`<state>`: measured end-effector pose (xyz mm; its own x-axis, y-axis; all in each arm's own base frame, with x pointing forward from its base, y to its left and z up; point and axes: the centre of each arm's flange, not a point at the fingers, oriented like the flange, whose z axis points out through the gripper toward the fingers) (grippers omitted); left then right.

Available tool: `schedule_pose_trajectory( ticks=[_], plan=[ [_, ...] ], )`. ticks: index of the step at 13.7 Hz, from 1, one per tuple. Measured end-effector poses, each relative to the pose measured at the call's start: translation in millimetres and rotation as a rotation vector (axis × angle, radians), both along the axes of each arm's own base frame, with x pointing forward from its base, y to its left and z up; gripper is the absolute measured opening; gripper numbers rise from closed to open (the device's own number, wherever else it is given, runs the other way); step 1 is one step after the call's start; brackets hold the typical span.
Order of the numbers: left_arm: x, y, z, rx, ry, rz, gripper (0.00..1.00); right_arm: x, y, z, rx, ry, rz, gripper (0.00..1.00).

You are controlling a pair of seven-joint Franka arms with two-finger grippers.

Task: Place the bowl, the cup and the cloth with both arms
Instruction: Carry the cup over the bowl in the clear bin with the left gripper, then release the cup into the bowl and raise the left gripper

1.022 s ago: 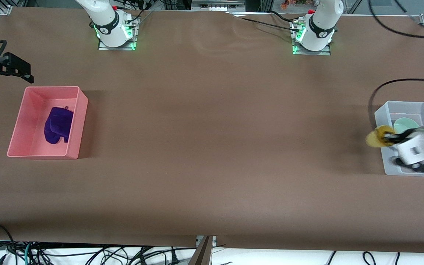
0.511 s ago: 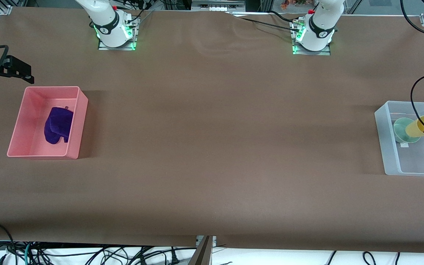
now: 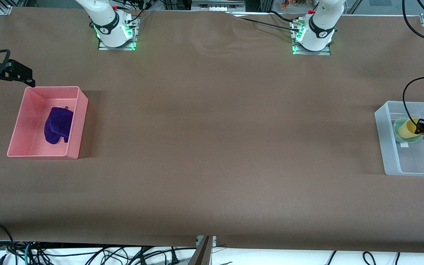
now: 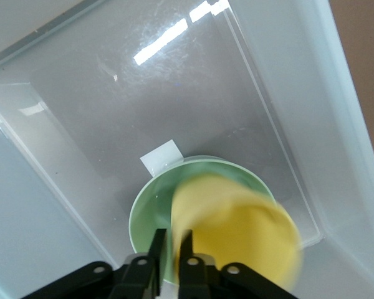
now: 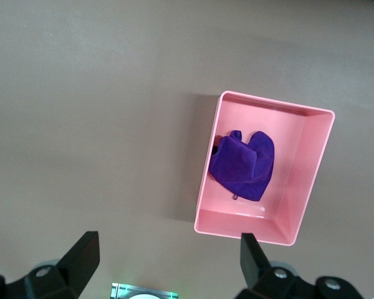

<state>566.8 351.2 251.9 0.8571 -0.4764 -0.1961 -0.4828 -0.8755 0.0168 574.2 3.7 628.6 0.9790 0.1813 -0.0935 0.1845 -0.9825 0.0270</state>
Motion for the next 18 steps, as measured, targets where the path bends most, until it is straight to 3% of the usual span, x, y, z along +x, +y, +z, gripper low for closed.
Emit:
schedule_pose_trajectory(
  ticks=[3,5,8,12,18],
  plan=[
    [12,-22,20,-0.023,0.008,-0.019,0.52,2,-3,-2,0.0,-0.001,-0.005,1.0],
    [24,-53,65,-0.029,0.02,-0.009,0.71,2,-3,-1,0.0,-0.006,-0.009,1.0],
    [36,-142,145,-0.044,0.058,0.132,1.0,3,-3,-2,0.0,-0.009,-0.01,1.0],
    [38,-276,222,-0.012,0.119,0.319,1.0,7,-3,-6,0.001,-0.013,-0.008,1.0],
    [29,-365,293,0.051,0.052,0.343,1.0,9,-3,-9,0.001,-0.01,-0.008,1.0]
  ],
)
